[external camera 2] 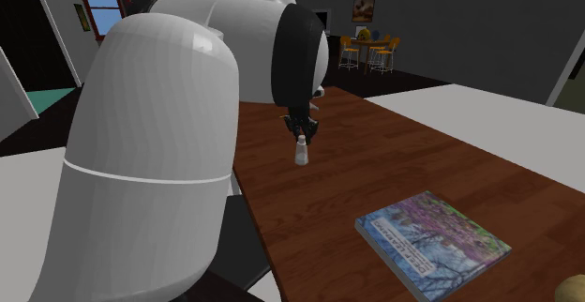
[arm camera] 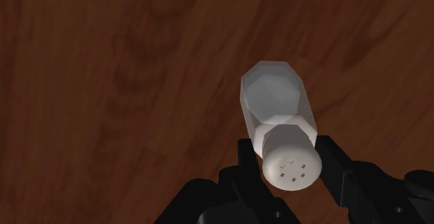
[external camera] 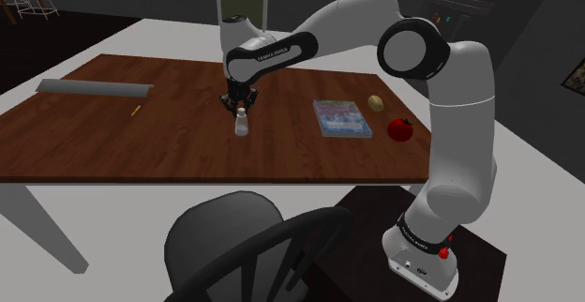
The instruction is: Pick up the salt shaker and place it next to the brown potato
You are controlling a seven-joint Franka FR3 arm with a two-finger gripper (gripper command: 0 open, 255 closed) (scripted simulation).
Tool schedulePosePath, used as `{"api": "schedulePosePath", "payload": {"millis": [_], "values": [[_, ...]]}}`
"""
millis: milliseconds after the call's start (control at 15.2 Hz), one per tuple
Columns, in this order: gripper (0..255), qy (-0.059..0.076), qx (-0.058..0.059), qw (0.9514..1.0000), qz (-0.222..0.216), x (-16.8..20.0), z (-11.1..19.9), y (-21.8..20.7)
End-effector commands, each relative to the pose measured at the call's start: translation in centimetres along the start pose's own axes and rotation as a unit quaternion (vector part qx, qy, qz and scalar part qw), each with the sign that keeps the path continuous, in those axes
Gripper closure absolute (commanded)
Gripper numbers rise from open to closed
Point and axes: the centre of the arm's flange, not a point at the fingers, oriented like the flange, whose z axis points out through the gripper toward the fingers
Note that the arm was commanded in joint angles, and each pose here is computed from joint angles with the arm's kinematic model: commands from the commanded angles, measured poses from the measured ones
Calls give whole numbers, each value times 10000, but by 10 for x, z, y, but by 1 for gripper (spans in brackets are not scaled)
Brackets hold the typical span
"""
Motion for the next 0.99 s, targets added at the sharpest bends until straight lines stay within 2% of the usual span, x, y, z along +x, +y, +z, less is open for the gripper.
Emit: {"api": "schedulePosePath", "payload": {"millis": [0,132,924], "values": [[255,-4,-2,10000,-1,0,0,0],[255,-4,-2,10000,-1,0,0,0],[255,-4,-2,10000,-1,8,-62,5]]}}
